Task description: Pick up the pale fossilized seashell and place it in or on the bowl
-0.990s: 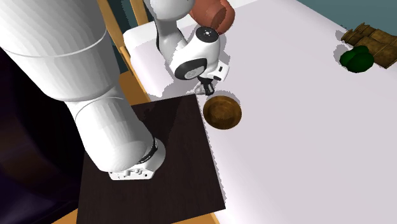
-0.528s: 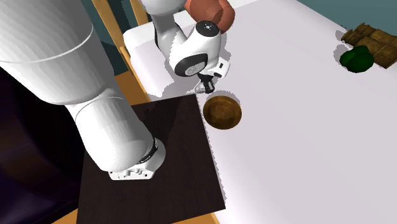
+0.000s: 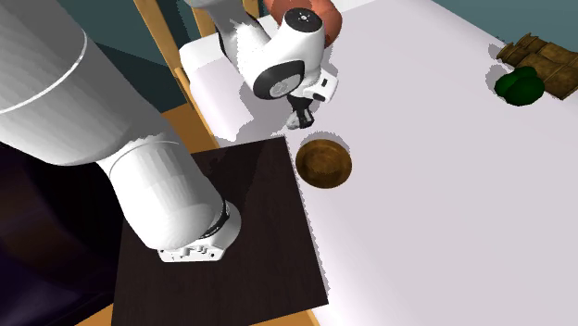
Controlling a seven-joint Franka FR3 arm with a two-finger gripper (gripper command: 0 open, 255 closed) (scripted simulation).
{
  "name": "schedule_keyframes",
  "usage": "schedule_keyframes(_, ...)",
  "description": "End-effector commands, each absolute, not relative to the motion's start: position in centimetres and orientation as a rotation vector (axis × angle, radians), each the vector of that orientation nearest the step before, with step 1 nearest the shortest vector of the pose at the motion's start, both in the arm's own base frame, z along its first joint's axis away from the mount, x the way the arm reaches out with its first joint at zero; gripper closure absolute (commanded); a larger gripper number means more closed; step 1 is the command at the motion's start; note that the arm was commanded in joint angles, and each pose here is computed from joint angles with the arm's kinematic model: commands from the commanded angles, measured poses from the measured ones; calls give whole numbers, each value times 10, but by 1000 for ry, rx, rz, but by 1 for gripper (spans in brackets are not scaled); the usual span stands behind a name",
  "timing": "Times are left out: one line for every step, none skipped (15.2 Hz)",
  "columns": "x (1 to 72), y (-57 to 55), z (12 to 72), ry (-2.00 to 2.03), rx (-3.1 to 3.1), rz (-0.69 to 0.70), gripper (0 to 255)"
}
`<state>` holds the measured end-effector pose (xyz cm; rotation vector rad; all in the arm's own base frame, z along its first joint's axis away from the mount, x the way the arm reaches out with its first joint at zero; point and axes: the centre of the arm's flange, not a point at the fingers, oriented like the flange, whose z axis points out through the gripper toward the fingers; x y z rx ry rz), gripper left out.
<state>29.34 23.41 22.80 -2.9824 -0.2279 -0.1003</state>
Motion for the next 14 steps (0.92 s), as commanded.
schedule_keyframes(293, 234, 239, -228, -2983, -100, 255)
schedule_keyframes(293, 234, 244, -228, -2983, -100, 255)
schedule_keyframes(293, 234, 249, -228, -2983, -100, 255)
schedule_keyframes(293, 234, 255, -228, -2983, -100, 255)
schedule_keyframes(293, 234, 260, -228, -2983, -100, 255)
schedule_keyframes(293, 234, 265, -228, -2983, -100, 255)
schedule_keyframes(293, 234, 271, -228, -2983, -100, 255)
schedule_keyframes(293, 234, 276, -228, -2983, -100, 255)
schedule_keyframes(293, 234, 281, -228, -2983, -100, 255)
schedule_keyframes(293, 234, 285, -228, -2983, -100, 255)
schedule_keyframes(297, 222, 284, -228, -2983, -100, 255)
schedule_keyframes(300, 209, 284, -228, -2983, -100, 255)
schedule_keyframes(304, 196, 284, -228, -2983, -100, 255)
schedule_keyframes(307, 184, 283, -228, -2983, -100, 255)
